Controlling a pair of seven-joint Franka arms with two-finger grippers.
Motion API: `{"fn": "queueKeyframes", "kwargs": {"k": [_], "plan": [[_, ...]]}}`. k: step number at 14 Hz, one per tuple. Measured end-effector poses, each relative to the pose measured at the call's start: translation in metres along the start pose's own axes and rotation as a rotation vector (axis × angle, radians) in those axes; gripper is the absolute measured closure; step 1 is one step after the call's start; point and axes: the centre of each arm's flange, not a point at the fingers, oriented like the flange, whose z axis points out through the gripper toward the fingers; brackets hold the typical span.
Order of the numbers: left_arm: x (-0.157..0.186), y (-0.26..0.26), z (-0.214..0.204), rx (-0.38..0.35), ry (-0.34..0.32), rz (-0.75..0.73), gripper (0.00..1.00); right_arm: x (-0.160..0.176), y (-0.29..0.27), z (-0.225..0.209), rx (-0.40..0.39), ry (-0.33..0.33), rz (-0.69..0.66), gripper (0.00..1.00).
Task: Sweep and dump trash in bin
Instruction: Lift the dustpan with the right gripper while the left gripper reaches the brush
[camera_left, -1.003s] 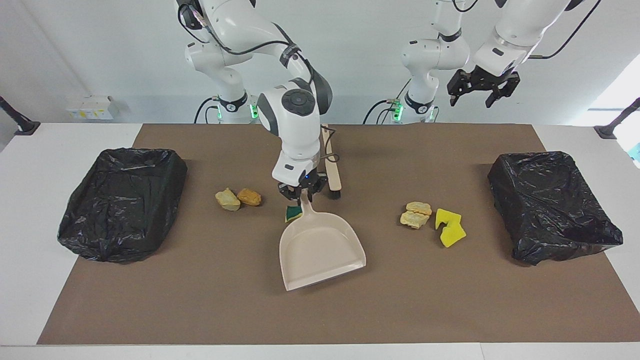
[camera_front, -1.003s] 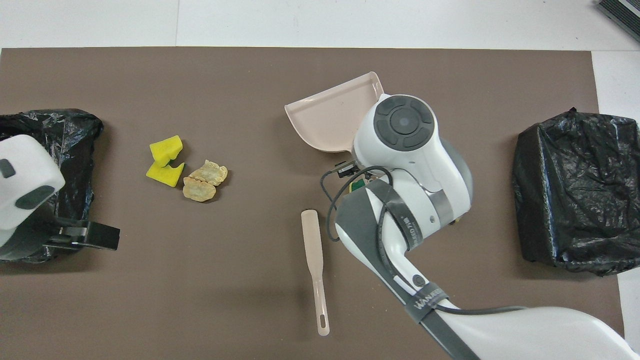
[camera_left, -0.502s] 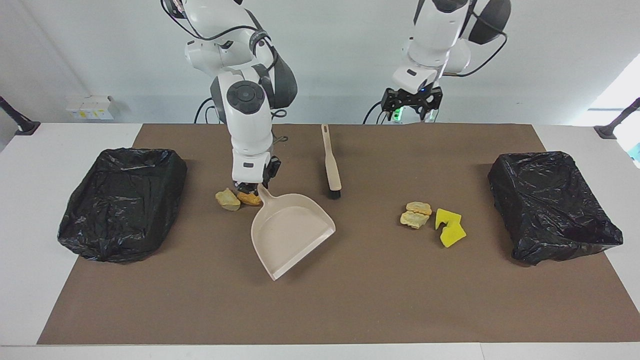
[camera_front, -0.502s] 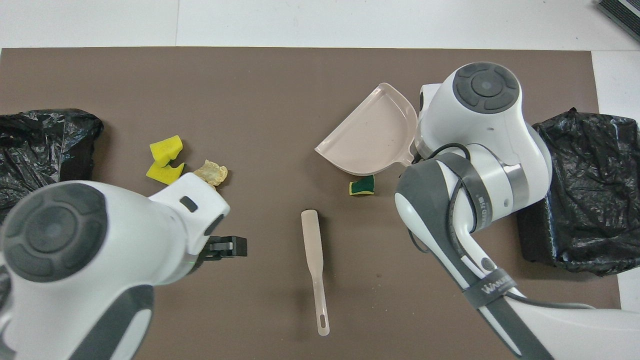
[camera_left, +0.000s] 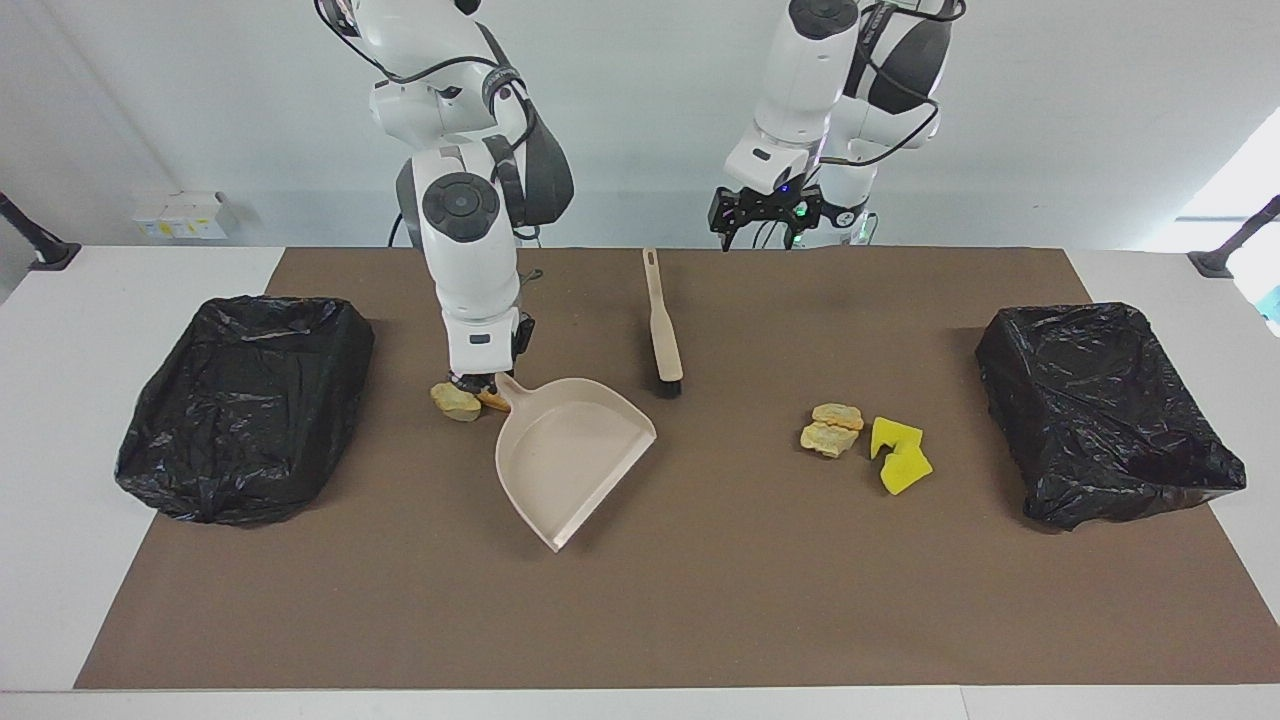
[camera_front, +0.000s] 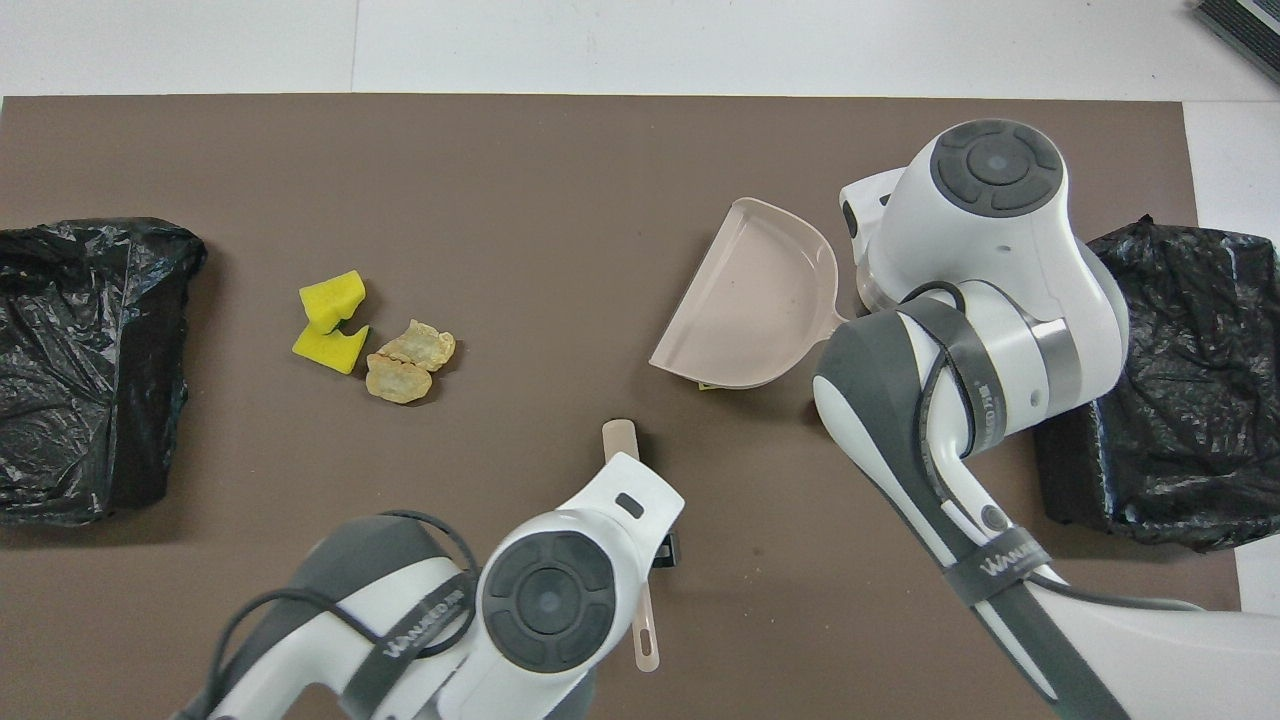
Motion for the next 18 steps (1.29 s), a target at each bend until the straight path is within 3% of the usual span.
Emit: {"fn": "queueKeyframes", "kwargs": {"k": [4, 8, 15, 17, 18], "plan": [[-0.027, 0.016, 0.073, 0.028, -0.024, 0.033, 0.0, -0.007, 0.006, 0.001, -0.023, -0.031, -0.183, 0.69], [-0.041, 0.021, 0.09, 0.039, -0.032, 0.053, 0.0, -0.007, 0.006, 0.002, -0.022, -0.033, -0.218, 0.69], [-0.036, 0.02, 0.09, 0.033, -0.027, 0.046, 0.0, -0.006, 0.005, 0.002, -0.026, -0.029, -0.22, 0.69], [-0.034, 0.02, 0.089, 0.033, -0.025, 0.045, 0.01, -0.006, 0.005, 0.001, -0.028, -0.028, -0.221, 0.69], [-0.034, 0.02, 0.088, 0.033, -0.025, 0.044, 0.06, -0.006, 0.005, 0.001, -0.028, -0.027, -0.221, 0.69]]}}
